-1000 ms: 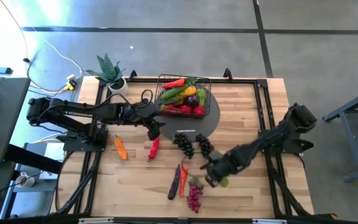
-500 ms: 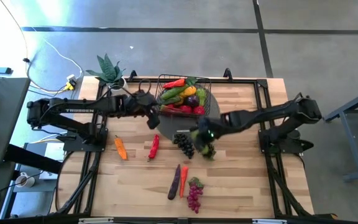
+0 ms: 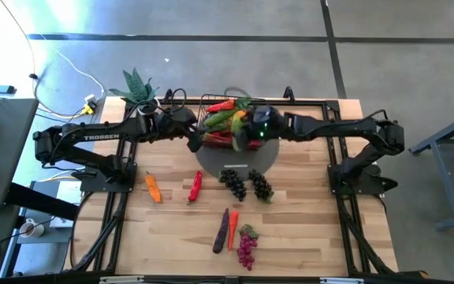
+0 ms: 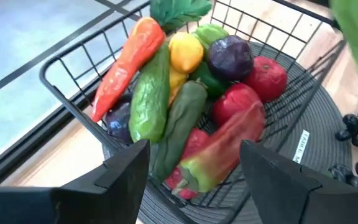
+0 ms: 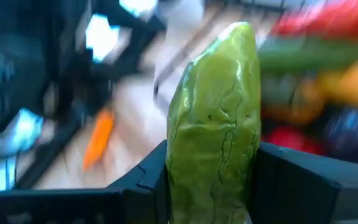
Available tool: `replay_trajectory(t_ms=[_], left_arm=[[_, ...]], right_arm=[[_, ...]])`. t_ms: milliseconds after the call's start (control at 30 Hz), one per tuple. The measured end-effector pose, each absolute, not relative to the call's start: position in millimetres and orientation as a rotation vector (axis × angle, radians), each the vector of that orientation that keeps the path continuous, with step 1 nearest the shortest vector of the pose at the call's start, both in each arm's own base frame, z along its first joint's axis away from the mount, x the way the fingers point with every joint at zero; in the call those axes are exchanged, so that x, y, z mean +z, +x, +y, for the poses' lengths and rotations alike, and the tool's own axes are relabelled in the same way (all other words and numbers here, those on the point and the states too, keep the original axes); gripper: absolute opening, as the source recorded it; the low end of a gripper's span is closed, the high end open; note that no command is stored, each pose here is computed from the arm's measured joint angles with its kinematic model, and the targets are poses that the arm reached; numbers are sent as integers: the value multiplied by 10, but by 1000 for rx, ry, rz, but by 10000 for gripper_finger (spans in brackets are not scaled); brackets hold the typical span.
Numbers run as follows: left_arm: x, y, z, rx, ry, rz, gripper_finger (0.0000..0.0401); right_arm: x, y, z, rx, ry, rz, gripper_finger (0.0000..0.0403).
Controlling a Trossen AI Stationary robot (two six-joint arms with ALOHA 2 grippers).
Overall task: Build produce basket
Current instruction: Put the green cucumber into the wire basket
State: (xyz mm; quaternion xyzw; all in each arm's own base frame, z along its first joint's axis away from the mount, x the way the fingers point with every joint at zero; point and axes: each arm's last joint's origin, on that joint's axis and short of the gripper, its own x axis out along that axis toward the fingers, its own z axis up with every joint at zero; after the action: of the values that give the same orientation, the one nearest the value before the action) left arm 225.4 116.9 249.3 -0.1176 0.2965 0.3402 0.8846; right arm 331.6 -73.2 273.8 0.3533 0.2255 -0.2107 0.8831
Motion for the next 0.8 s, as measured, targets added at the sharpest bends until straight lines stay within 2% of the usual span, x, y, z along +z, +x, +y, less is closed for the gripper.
replay_trajectory(t_ms=[267, 400, 567, 800], left_arm=[[2511, 2253, 1203, 692, -165, 621, 236], [2511, 2253, 1202, 689, -159, 623, 236], [2510, 2253, 1202, 689, -159, 624, 236], [2510, 2252, 1202, 693, -157, 625, 236]], right_arm=[[2942, 3316, -1095, -593, 643, 175, 116], [3006, 3357, -1146, -605, 504, 101, 116], [2886, 3500, -1155, -510, 347, 131, 116], [2547, 3654, -1164, -374, 241, 285, 126]])
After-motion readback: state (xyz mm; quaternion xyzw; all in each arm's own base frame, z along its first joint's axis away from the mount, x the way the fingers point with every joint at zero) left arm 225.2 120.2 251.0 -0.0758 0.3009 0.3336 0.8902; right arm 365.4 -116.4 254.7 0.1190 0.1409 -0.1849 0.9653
